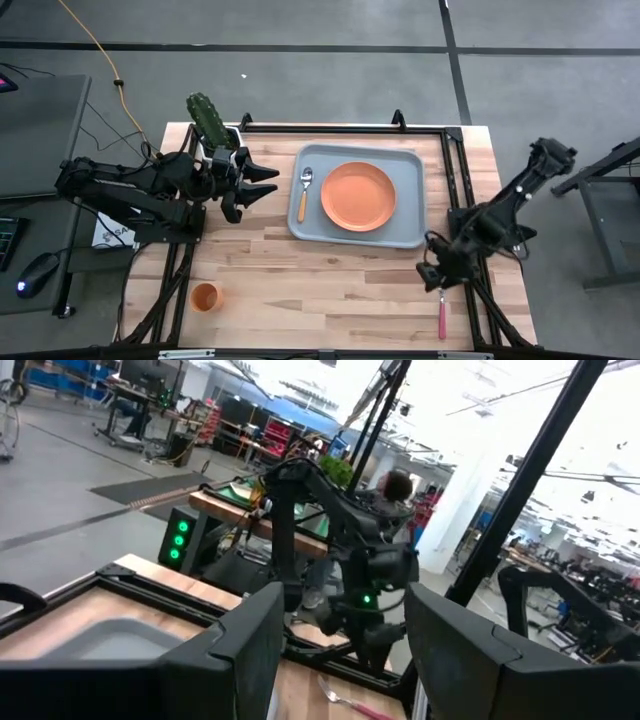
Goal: Pick and place plate/cup/fork/spoon on tray
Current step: Put the pink fork to the left of the orange plate on the gray serving tray
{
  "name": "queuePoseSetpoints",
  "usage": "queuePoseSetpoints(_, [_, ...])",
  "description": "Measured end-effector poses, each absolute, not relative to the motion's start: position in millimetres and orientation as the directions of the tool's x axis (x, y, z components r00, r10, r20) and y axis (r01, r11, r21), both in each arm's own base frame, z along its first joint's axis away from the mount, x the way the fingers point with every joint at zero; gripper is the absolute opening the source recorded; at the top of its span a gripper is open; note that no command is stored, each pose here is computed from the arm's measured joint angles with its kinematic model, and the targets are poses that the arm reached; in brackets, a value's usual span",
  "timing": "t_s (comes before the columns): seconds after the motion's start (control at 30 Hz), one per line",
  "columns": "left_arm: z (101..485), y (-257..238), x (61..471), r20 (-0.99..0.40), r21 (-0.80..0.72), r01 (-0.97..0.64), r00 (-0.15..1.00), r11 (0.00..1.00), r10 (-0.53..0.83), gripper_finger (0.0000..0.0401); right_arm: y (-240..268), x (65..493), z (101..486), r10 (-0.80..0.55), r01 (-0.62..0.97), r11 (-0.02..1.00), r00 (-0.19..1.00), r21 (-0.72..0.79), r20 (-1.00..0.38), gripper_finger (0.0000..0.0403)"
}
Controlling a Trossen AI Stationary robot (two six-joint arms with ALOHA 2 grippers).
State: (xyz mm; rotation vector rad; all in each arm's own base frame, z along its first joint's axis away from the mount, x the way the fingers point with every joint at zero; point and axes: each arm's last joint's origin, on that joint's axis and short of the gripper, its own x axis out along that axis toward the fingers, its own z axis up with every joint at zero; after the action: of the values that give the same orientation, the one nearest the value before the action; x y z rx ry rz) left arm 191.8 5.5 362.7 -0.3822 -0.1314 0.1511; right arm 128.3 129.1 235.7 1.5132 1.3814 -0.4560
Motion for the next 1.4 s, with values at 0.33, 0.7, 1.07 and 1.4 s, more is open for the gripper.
queuePoseSetpoints(0.33, [363, 6, 192, 0.099, -0.380, -0.122, 0.980, 0.917, 0.171, 0.0194, 161, 121, 205, 0.540, 0.960, 0.170, 0.098, 0.222, -0.836, 0.0256])
queuePoseSetpoints(0.7, [363, 6, 192, 0.099, -0.394, -0.119, 0.980, 0.911, 0.171, 0.0193, 176, 130, 171, 0.459, 0.978, 0.200, -0.036, 0.064, -0.888, 0.0256])
queuePoseSetpoints(1.07, [363, 6, 192, 0.099, -0.394, -0.119, 0.980, 0.911, 0.170, 0.0193, 188, 140, 144, 0.418, 0.978, 0.208, -0.071, 0.020, -0.906, 0.0256])
queuePoseSetpoints(1.4, [363, 5, 192, 0.099, -0.396, -0.118, 0.980, 0.911, 0.170, 0.0193, 192, 143, 132, 0.404, 0.976, 0.218, -0.090, 0.001, -0.910, 0.0256])
